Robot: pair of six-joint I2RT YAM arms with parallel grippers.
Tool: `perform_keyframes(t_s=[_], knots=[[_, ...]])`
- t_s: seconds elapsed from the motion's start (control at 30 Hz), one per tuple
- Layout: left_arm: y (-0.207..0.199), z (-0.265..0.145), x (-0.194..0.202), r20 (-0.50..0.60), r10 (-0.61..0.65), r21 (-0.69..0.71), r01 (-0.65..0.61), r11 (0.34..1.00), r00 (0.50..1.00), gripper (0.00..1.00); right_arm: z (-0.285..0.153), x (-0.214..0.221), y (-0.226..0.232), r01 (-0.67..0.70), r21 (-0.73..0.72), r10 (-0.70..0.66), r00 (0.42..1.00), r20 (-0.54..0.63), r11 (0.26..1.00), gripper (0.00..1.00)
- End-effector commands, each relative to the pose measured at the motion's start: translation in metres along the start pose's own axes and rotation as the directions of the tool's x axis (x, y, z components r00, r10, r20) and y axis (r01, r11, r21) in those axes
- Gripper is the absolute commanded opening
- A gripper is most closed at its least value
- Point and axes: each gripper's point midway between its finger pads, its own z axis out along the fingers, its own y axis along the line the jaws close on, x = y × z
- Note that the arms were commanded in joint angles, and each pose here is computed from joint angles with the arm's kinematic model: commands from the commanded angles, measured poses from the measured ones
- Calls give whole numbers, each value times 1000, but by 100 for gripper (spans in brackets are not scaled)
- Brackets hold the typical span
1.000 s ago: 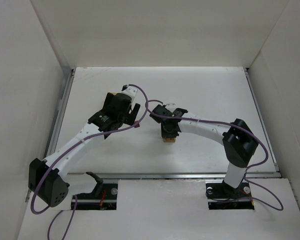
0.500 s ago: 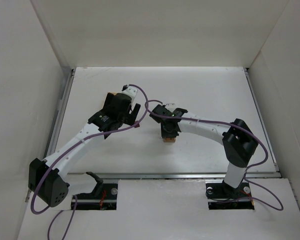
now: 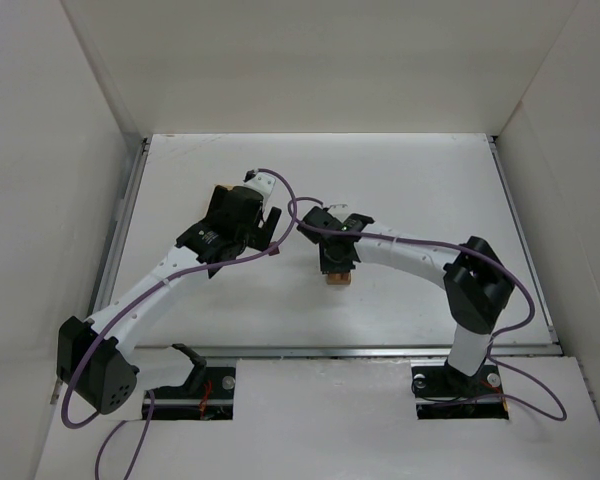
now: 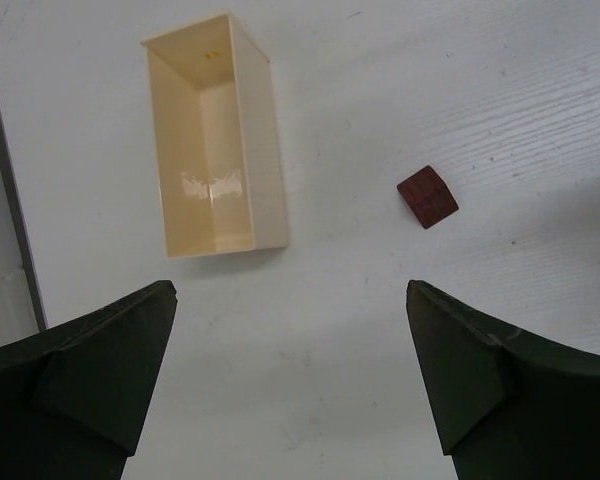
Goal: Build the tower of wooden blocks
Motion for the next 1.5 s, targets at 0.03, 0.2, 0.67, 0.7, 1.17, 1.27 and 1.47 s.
perform_keyframes(t_s=[0.03,0.2,0.67,0.7,1.17,1.27,1.47], knots=[[2,1,-2,10,-13,-8,13,1000,1000,99,-3,-14,10,-22,-21,23,999,26,1000,0],[1,2,2,1,-9,-8,9,1000,1000,99,-4,-13,8,-31,-21,32,999,26,999,0],[1,2,2,1,-9,-8,9,1000,1000,99,-7,-12,-4,-57,3,57,998,34,998,0],[1,2,2,1,-9,-8,9,1000,1000,99,-7,-12,-4,-57,3,57,998,34,998,0],[1,2,2,1,-9,-8,9,1000,1000,99,-9,-11,-8,-66,8,66,997,41,998,0],[0,2,2,1,-9,1,9,1000,1000,99,-9,-11,-8,-66,8,66,997,41,998,0],[0,2,2,1,-9,1,9,1000,1000,99,-9,-11,-8,-66,8,66,997,41,998,0]])
